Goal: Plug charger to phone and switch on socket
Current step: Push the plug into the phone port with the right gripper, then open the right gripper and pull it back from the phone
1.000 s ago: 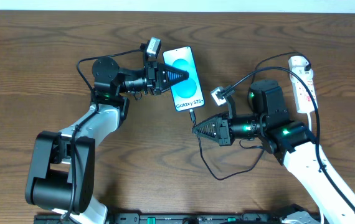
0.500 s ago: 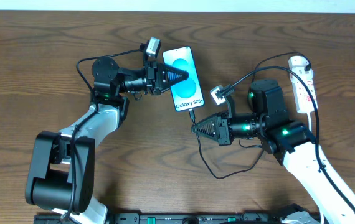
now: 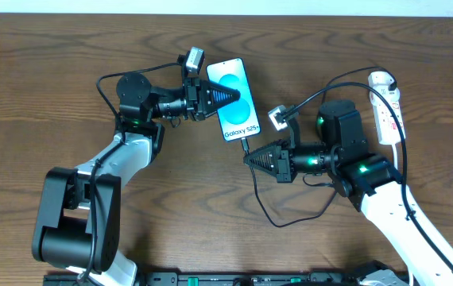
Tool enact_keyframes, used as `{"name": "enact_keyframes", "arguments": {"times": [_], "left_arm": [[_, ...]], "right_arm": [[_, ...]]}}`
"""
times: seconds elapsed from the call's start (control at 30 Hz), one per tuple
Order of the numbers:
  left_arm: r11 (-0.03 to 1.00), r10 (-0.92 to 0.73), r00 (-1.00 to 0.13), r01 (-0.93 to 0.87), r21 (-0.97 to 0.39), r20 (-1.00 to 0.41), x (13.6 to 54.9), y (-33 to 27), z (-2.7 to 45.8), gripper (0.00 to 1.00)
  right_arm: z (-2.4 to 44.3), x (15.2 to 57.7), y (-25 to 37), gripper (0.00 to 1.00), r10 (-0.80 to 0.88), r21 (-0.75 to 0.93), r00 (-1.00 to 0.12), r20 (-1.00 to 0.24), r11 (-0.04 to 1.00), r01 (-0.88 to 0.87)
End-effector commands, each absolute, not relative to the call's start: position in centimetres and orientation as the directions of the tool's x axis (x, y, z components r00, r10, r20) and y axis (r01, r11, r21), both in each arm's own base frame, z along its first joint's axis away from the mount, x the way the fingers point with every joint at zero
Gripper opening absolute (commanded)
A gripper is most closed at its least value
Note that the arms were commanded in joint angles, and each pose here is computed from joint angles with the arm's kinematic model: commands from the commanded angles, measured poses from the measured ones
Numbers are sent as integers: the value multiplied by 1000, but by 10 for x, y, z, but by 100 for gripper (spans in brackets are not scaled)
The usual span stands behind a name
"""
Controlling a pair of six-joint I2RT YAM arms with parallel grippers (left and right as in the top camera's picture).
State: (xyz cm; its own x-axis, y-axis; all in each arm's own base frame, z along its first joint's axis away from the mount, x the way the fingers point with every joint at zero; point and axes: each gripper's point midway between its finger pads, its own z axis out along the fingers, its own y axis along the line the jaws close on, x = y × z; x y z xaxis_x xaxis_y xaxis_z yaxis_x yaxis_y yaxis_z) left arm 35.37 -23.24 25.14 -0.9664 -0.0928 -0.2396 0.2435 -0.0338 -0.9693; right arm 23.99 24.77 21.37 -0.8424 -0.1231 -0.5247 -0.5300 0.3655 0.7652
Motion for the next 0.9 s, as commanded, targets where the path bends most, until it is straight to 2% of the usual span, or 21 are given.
{"name": "enact_keyframes", "arguments": {"times": [0.0, 0.2, 0.3, 0.33, 0.4, 0.43, 0.47, 0.57, 0.63, 0.77, 0.87], "left_arm": [[-46, -49, -950, 309, -950, -307, 347, -235, 265, 7], [-45, -51, -950, 309, -950, -307, 347, -234, 265, 7], [-45, -53, -950, 309, -950, -307, 347, -234, 266, 7], [-45, -53, -950, 309, -950, -307, 347, -234, 266, 7], [-45, -54, -950, 309, -950, -307, 347, -234, 266, 8], [-45, -53, -950, 310, -950, -307, 347, -234, 266, 7], [-45, -53, -950, 310, -950, -307, 347, -234, 266, 7], [-45, -53, -950, 310, -950, -307, 347, -234, 266, 7], [-45, -53, -950, 310, -950, -307, 347, -234, 266, 8], [-45, -54, -950, 310, -950, -307, 347, -234, 266, 7], [-45, -54, -950, 309, -950, -307, 347, -234, 266, 7]], "right_arm": [[209, 249, 245, 1, -112, 731, -826, -552, 411, -544], [209, 250, 245, 19, -109, 728, -824, -556, 414, -546], [235, 242, 251, 38, -119, 724, -785, -608, 323, -610], [242, 241, 251, 41, -117, 718, -775, -621, 311, -623], [269, 237, 249, 57, -98, 675, -723, -684, 292, -678], [277, 236, 248, 59, -91, 658, -704, -704, 291, -695], [286, 239, 243, 61, -64, 622, -678, -733, 340, -705], [281, 253, 222, 61, -28, 534, -647, -762, 540, -651], [274, 257, 214, 61, -22, 492, -644, -764, 626, -605], [262, 245, 228, 61, -69, 439, -644, -762, 677, -591], [239, 238, 232, 55, -107, 363, -670, -734, 772, -521]]}}
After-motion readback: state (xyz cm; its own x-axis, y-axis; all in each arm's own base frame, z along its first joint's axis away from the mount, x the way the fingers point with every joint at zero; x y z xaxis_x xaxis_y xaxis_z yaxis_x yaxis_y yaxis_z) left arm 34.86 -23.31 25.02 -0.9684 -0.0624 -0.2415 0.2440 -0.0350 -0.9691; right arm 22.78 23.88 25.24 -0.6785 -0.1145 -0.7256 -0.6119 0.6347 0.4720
